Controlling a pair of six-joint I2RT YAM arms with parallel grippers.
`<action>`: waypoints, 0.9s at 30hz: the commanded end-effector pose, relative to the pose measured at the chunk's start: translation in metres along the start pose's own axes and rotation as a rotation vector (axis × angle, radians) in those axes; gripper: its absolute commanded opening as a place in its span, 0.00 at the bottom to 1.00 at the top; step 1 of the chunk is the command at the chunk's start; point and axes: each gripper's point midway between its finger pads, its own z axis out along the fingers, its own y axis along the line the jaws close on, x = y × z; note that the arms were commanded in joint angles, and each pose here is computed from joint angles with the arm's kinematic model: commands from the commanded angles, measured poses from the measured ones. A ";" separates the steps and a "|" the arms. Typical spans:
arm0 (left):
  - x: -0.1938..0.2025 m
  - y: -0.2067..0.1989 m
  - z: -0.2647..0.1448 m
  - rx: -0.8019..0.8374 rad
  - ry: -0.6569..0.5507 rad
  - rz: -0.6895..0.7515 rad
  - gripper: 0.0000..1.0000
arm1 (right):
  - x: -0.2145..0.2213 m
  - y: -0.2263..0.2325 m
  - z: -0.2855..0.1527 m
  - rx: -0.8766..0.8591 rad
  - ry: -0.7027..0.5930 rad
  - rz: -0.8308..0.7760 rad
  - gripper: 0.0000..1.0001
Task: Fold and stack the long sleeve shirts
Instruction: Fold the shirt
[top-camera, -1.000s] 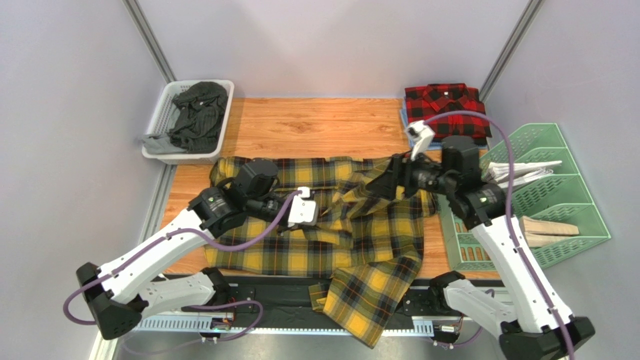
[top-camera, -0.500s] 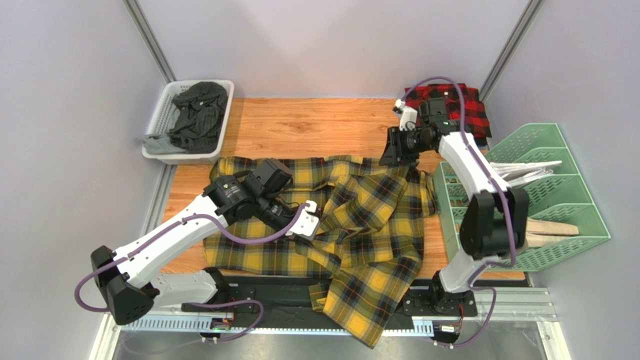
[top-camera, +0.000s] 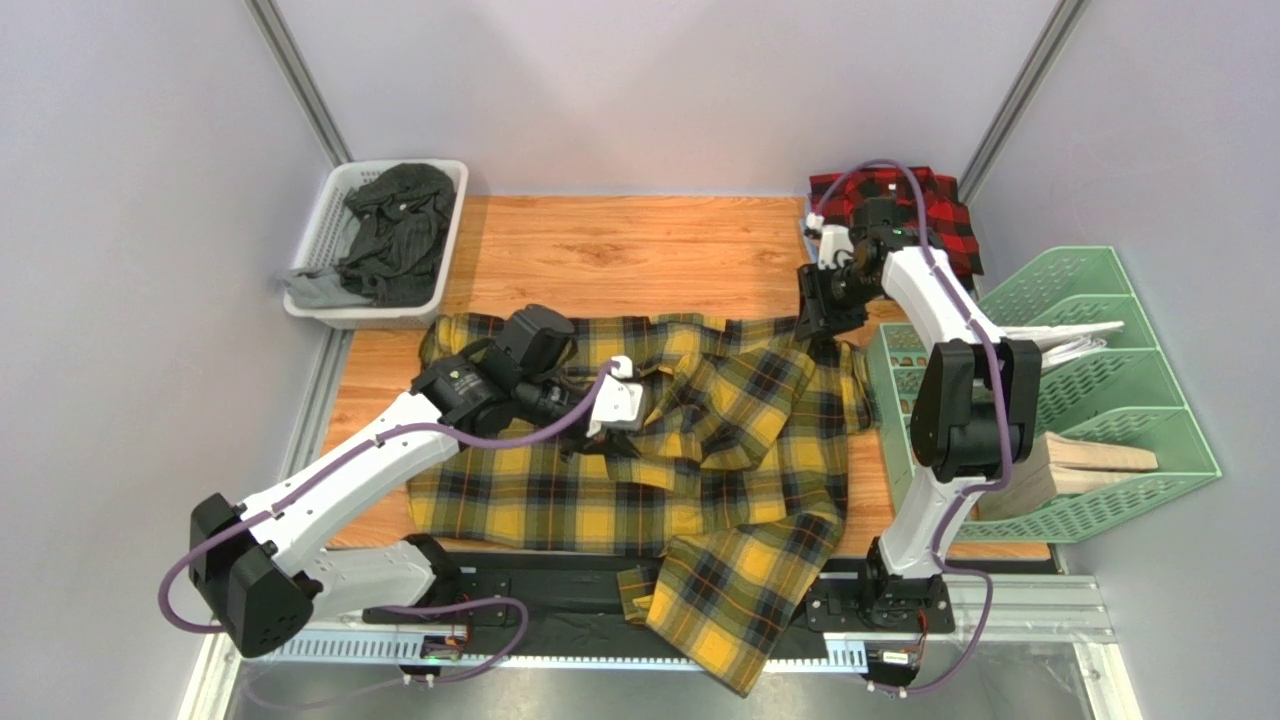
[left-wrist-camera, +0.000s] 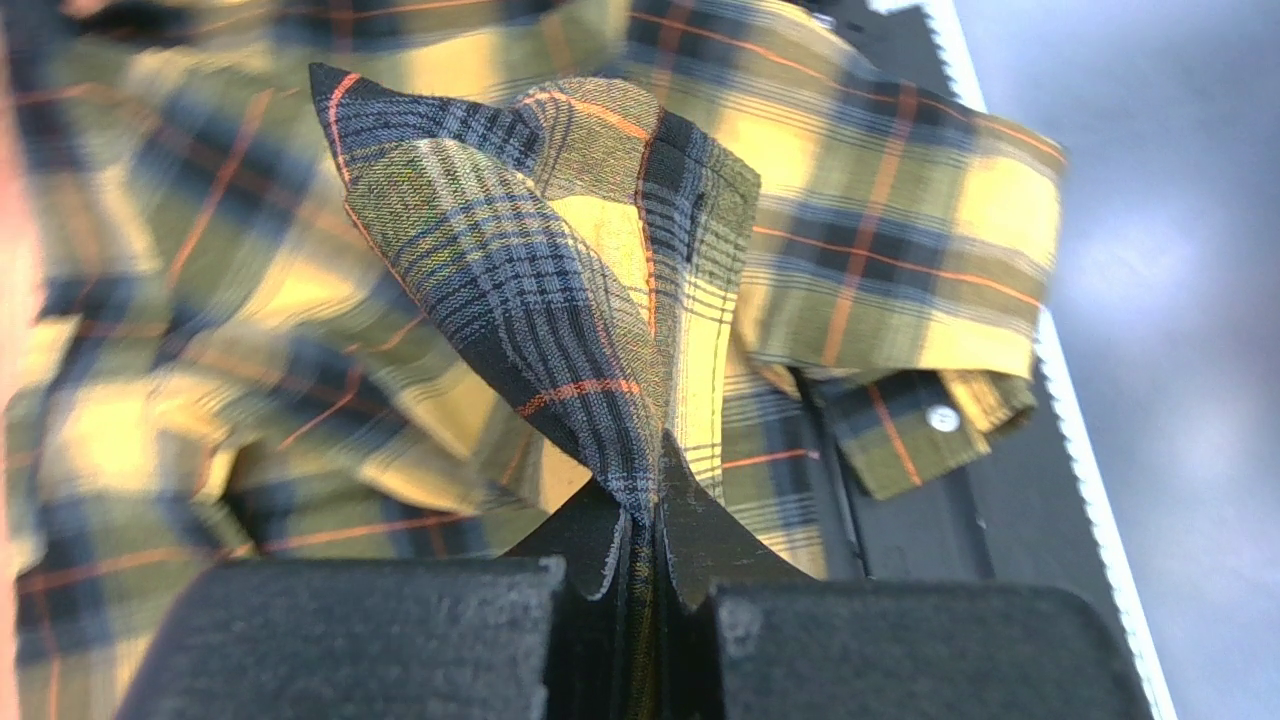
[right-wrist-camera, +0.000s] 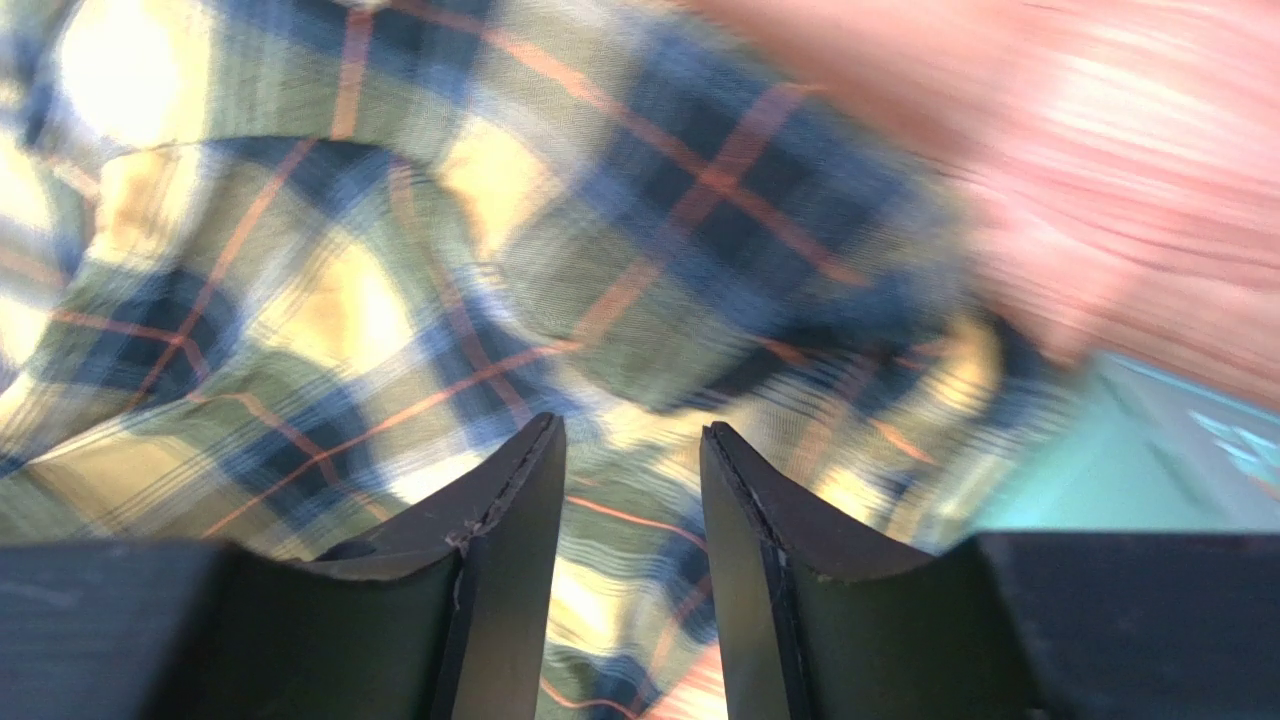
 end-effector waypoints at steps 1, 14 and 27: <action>-0.021 0.020 -0.010 -0.030 -0.107 -0.040 0.00 | 0.003 -0.019 -0.026 0.085 -0.010 -0.031 0.42; 0.054 0.108 -0.069 -0.375 -0.231 -0.760 0.02 | -0.023 0.033 -0.036 -0.148 -0.094 -0.177 0.57; 0.181 0.127 -0.128 -0.592 -0.244 -1.309 0.34 | 0.012 -0.002 0.035 -0.026 0.218 -0.203 0.34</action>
